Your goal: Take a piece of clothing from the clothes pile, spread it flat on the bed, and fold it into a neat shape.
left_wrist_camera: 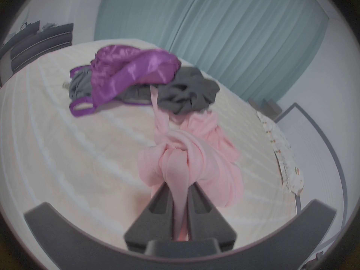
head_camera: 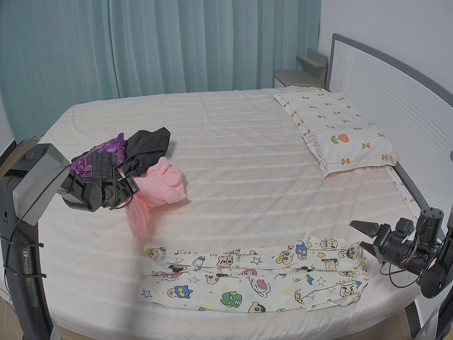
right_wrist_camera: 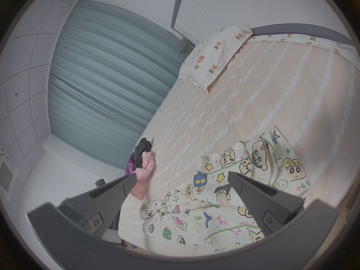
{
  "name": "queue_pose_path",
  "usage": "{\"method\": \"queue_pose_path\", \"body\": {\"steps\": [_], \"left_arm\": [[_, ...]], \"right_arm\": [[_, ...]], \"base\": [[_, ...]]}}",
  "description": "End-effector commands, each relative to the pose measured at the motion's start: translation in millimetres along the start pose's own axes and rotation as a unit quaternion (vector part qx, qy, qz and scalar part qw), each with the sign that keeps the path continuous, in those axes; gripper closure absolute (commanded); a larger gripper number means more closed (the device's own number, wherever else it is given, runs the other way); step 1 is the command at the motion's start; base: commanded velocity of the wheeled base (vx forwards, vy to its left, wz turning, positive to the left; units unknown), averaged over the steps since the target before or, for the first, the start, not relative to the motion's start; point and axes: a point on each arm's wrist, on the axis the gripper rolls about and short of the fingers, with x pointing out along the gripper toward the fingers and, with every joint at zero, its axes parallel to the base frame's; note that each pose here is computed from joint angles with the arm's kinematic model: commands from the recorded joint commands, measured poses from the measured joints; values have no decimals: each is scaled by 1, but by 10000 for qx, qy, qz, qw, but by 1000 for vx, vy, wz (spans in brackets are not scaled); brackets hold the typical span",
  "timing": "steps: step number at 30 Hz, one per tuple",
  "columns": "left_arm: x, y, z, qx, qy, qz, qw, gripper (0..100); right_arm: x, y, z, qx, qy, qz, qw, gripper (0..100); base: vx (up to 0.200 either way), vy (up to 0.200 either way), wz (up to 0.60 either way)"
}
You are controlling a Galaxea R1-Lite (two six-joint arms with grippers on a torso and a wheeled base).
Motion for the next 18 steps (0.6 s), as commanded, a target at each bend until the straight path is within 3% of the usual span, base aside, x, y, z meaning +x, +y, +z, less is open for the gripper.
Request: {"method": "queue_pose_path", "body": {"steps": [1,4,5,10,12,18], "left_arm": [[-2,4,33,-162,-547,44,9984,100],[1,7,42,-433,-756,125,9961,100],[3,8,43,-510,-785,134,9955,0],[4,14,43,-591,-768,210,9951,0],[5,21,32,-545,-559,344,9964,0],[-9,53,1,281,344,802,9958,0]], "right_arm": [[-2,-1,-2,8,19,-15,10000,0],[-2,-1,-2,8,19,-15,10000,0],[-2,-1,-2,0,19,-15,10000,0],[-2,-1,-2,3,24,-20,10000,0],[-2,-1,-2,3,18,-25,10000,0],[-2,-1,-2,3,12,-30,10000,0]], "base": [[0,0,0],[0,0,0],[0,0,0],[0,0,0],[0,0,0],[0,0,0]]}}
